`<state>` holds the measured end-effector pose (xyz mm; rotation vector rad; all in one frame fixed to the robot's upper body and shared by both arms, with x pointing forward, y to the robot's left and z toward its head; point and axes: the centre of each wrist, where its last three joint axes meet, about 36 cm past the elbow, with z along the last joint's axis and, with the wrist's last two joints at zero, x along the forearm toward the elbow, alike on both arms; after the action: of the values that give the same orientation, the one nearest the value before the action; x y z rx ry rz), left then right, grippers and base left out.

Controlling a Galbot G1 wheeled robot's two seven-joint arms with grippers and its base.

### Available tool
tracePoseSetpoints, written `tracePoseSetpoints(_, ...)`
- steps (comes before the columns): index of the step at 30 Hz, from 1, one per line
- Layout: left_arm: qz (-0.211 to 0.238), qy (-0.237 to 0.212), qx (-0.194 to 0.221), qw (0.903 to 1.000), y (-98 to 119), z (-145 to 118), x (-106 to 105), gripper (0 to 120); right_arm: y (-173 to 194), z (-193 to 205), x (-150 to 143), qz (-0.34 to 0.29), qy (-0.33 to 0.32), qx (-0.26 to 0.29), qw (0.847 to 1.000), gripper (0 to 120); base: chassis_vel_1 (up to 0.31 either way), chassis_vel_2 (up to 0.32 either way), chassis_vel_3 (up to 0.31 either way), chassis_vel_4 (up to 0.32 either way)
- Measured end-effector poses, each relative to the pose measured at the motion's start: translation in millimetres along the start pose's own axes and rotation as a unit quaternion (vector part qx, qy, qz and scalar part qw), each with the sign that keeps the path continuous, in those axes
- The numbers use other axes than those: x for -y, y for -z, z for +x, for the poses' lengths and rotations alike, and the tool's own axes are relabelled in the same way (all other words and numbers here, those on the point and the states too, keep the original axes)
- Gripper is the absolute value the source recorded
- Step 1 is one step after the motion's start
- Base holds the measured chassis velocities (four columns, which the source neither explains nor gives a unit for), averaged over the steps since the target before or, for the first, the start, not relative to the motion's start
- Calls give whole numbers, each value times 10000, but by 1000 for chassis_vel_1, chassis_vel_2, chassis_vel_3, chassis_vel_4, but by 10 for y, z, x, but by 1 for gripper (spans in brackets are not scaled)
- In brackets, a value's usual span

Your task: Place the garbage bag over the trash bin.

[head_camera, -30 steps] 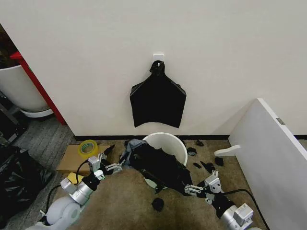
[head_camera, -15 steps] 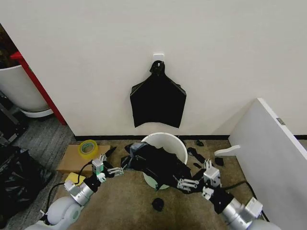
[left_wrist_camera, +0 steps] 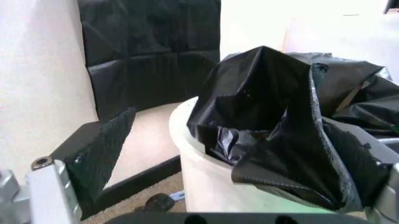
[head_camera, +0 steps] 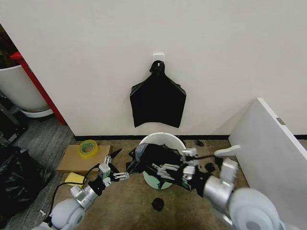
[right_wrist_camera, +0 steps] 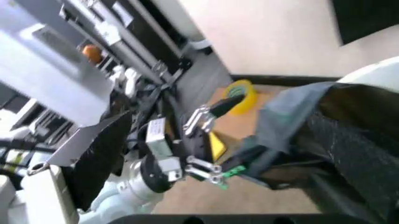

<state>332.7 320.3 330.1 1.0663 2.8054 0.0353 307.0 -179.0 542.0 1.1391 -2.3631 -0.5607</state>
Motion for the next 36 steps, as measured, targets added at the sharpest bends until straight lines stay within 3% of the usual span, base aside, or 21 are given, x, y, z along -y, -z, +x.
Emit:
tracePoseSetpoints(7, -100, -36, -10, 9999, 0, -6, 22, 100, -101, -482, 131, 9, -380, -353, 9987, 100, 0, 0, 0, 0)
tracePoseSetpoints(11, -85, -33, -12, 10000, -2, 1, 39, 100, -146, -639, 178, 0, -572, -438, 9974, 90, 0, 0, 0, 0)
tracePoseSetpoints(18, -60, -61, 67, 9999, 55, -3, 26, 100, -244, -818, 196, 48, -1083, -501, 9928, 62, 0, 0, 0, 0)
tracePoseSetpoints(36, -105, -152, 80, 9998, 55, 10, 61, 100, -265, -930, 113, 93, -932, -675, 9933, 0, 0, 0, 0, 0)
